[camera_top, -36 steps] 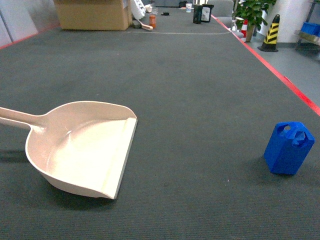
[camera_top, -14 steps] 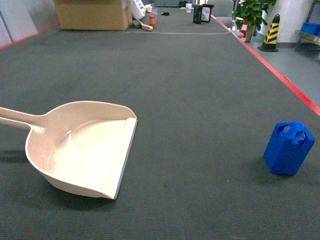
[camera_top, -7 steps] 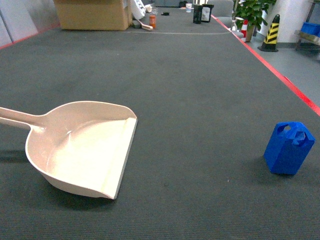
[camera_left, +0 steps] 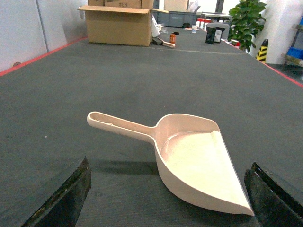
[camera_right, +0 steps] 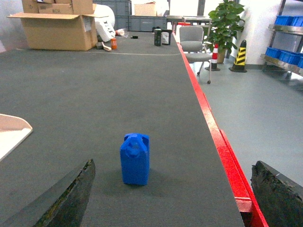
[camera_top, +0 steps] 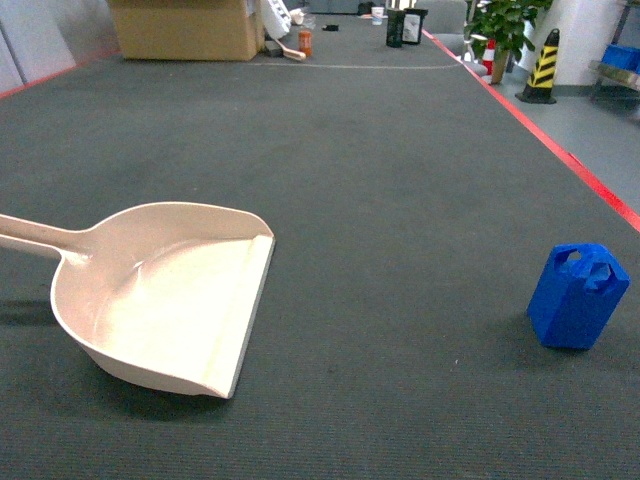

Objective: Place part in tray to right shelf

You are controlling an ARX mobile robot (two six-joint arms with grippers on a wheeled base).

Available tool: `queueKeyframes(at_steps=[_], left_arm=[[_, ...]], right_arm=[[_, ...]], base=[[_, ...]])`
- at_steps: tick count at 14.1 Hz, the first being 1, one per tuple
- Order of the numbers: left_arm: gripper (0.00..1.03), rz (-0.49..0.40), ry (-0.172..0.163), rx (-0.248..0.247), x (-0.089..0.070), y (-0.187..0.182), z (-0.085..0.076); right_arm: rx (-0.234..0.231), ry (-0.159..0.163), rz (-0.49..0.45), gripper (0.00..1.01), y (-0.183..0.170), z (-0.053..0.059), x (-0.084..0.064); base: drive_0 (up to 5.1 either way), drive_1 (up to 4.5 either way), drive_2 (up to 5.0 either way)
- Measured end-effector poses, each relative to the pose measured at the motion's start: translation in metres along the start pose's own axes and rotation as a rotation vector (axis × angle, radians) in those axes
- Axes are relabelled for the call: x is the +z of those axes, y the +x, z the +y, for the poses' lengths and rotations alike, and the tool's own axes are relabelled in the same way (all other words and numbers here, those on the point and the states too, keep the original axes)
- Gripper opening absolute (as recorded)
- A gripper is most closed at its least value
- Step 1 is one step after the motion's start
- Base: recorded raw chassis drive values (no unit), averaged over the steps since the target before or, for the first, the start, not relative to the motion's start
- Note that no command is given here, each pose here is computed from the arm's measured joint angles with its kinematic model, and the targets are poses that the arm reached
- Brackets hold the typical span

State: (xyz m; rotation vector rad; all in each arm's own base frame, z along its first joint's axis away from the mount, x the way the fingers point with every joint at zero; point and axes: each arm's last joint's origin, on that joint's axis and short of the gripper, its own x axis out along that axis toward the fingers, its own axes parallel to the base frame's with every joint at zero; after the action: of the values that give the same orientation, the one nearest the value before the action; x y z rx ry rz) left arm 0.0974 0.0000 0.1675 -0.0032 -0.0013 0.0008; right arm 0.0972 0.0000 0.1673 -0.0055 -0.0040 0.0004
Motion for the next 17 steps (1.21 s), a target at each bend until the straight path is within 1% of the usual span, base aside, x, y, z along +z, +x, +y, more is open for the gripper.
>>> queueKeyframes(at_steps=[2,3,4,5,6,8,9,10,11,12,13,15,17], left_arm=[[0.98,0.0,0.0,0.0,0.0,0.0,0.0],[0.98,0.033,-0.012,0.021,-0.002,0.0,0.0],[0.98,0.15,-0.062,0.139,-0.003,0.002,-0.002],[0.98,0.185,-0.138,0.221,-0.004,0.009,0.003],[0.98,0.177,-0.244,0.261,-0.004,0.016,0.009],[0.98,0.155,-0.439,0.193,0.003,0.041,0.02],[0.98,0.152,-0.533,0.174,0.002,0.057,0.027],[0.98,0.16,-0.633,0.157,-0.002,0.078,0.036],[0.98,0.171,-0.72,0.144,-0.009,0.097,0.043],[0.98,0.178,-0.798,0.124,-0.017,0.116,0.049],[0.98,0.193,-0.849,0.113,-0.026,0.136,0.054],[0.98,0.253,-0.914,0.112,-0.047,0.171,0.061],[0.98,0.27,-0.948,0.106,-0.056,0.197,0.068]], right_arm=[[0.0,0.0,0.0,0.98,0.0,0.0,0.0],[0.0,0.0,0.0,0.98,0.0,0.0,0.0],[0.0,0.001,0.001,0.98,0.0,0.0,0.0],[0.001,0.001,-0.002,0.98,0.0,0.0,0.0],[0.0,0.001,0.001,0.98,0.0,0.0,0.0],[0.0,0.001,0.0,0.98,0.0,0.0,0.0],[0.0,0.001,0.001,0.98,0.0,0.0,0.0],[0.0,0.001,0.0,0.98,0.0,0.0,0.0],[0.0,0.001,-0.001,0.98,0.0,0.0,0.0],[0.0,0.001,0.001,0.98,0.0,0.0,0.0],[0.0,0.001,0.0,0.98,0.0,0.0,0.0],[0.0,0.001,0.0,0.98,0.0,0.0,0.0],[0.0,0.001,0.0,0.98,0.0,0.0,0.0]], base=[[0.0,0.0,0.0],[0.0,0.0,0.0],[0.0,0.0,0.0],[0.0,0.0,0.0],[0.0,0.0,0.0],[0.0,0.0,0.0],[0.0,0.0,0.0],[0.0,0.0,0.0],[0.0,0.0,0.0],[0.0,0.0,0.0],[0.0,0.0,0.0],[0.0,0.0,0.0],[0.0,0.0,0.0]])
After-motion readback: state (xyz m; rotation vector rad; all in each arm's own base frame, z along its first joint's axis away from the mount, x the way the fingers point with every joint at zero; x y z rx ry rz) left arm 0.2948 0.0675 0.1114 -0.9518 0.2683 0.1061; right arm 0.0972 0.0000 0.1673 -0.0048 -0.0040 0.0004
